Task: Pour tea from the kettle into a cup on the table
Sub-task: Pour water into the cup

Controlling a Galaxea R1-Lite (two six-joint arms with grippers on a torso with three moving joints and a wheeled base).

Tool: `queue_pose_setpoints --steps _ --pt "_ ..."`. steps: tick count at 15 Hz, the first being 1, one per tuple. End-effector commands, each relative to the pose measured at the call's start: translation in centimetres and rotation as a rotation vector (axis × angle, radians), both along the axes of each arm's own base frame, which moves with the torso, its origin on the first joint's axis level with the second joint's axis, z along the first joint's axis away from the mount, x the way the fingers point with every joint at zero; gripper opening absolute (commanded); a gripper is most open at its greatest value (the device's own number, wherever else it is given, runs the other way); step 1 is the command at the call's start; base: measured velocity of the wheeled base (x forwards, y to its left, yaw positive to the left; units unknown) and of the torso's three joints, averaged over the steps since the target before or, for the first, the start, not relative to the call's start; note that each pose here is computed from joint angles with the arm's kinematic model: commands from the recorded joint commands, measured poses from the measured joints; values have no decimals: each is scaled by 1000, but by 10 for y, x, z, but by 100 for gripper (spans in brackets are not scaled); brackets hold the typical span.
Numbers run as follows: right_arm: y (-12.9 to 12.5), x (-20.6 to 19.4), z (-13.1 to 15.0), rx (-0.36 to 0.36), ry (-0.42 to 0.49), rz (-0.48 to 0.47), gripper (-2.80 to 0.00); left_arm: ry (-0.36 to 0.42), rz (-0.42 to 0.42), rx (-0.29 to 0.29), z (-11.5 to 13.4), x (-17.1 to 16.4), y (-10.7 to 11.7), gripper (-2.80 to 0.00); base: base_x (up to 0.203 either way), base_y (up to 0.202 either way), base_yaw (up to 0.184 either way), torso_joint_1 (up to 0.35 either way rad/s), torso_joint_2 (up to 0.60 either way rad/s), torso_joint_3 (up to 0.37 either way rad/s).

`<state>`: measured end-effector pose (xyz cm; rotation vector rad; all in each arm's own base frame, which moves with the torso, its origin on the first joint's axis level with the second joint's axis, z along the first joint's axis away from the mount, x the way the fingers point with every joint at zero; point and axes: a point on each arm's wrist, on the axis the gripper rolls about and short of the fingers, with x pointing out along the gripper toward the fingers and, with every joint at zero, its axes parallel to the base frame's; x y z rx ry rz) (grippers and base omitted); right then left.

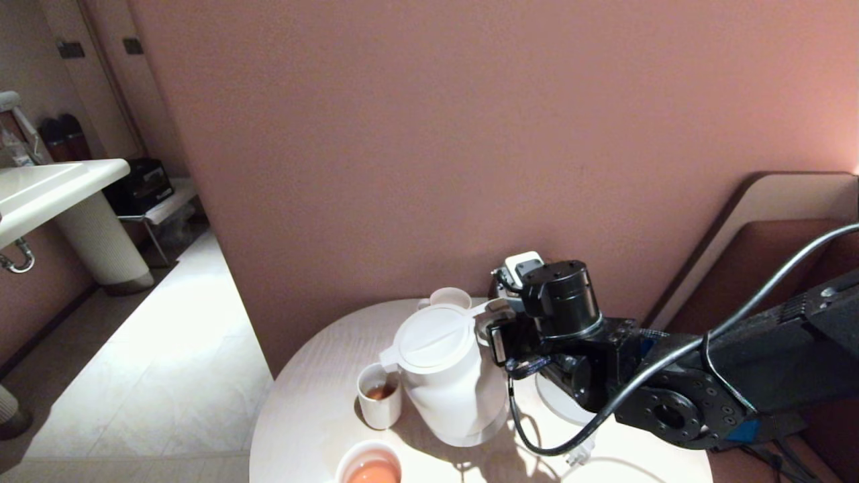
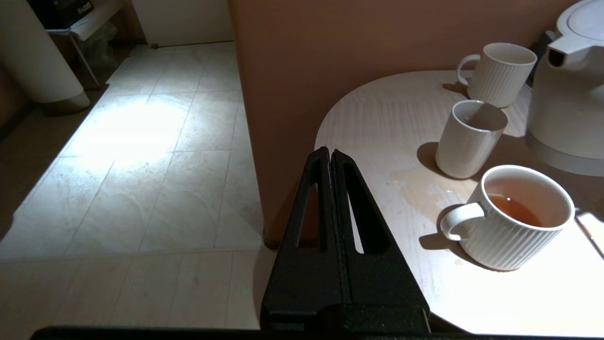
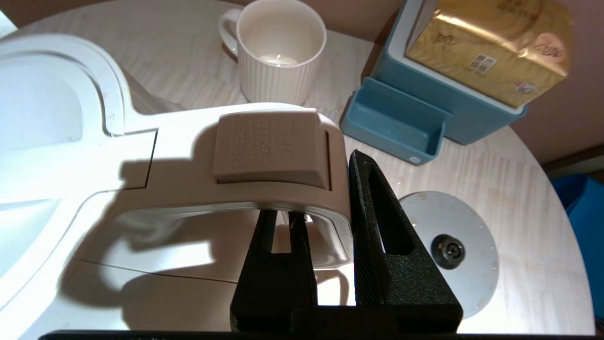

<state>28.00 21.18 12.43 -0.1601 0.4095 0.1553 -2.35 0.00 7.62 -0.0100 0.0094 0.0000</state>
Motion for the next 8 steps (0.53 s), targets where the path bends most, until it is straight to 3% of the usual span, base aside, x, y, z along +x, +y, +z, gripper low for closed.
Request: queue_pose_setpoints --steps 1,8 --pt "5 1 -9 -17 18 5 -280 0 0 -1 0 0 0 -280 0 0 0 0 0 0" --pt "14 8 -9 -50 3 12 -280 1 0 -1 0 0 0 -280 0 0 0 0 0 0"
